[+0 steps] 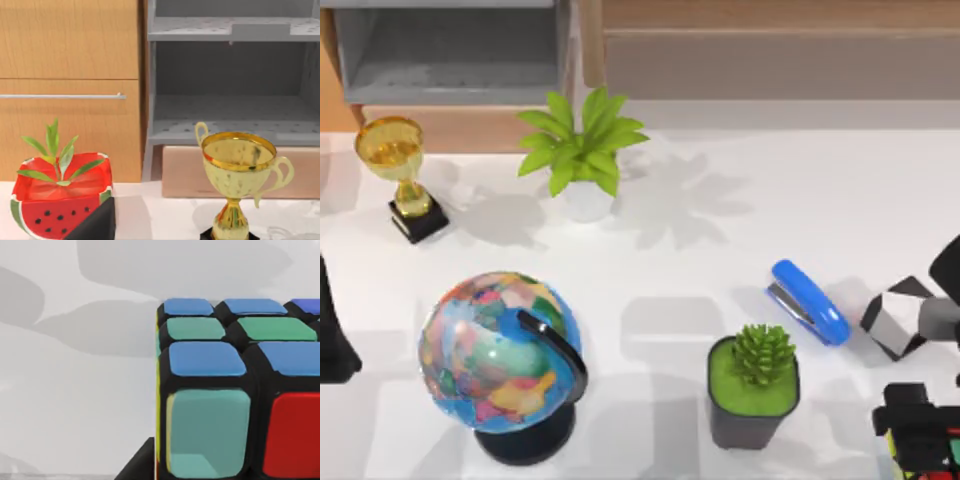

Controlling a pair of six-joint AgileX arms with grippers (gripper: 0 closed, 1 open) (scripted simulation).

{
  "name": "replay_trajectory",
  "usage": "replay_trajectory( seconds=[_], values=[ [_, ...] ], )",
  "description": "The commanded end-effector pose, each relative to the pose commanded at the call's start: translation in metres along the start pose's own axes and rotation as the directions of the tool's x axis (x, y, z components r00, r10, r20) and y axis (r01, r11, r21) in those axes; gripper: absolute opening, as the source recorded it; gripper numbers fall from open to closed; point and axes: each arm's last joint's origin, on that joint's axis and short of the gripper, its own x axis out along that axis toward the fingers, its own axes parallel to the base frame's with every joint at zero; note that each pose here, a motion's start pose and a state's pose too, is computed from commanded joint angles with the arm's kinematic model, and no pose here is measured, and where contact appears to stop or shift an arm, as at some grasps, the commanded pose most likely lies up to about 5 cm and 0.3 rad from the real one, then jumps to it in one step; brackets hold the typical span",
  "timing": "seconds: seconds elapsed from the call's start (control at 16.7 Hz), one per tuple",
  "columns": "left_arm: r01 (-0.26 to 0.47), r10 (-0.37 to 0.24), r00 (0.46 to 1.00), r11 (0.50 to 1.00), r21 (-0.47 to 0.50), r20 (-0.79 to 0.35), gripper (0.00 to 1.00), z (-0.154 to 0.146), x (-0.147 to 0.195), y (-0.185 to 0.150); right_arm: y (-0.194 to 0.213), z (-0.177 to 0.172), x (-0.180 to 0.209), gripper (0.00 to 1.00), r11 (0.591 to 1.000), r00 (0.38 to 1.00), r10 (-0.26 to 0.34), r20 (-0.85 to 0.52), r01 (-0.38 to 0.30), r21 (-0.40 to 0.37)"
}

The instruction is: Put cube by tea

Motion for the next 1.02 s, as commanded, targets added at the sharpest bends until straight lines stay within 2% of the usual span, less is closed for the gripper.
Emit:
replay_trajectory(
  seconds=[0.12,0.42,1.02],
  values=[
    [0.0,0.0,1.0,1.0,0.0,0.0,1.0,0.0,0.0,0.0,-0.002,-0.0019,0.0083,0.0,1.0,0.999,-0.029,-0.03,0.029,-0.002],
    [0.0,0.0,1.0,1.0,0.0,0.0,1.0,0.0,0.0,0.0,-0.0023,-0.0022,0.0097,0.0,0.999,0.999,-0.033,-0.035,0.033,-0.003],
    [0.0,0.0,1.0,1.0,0.0,0.0,1.0,0.0,0.0,0.0,-0.0023,-0.0022,0.0097,0.75,0.999,0.999,-0.033,-0.035,0.033,-0.003]
  ],
)
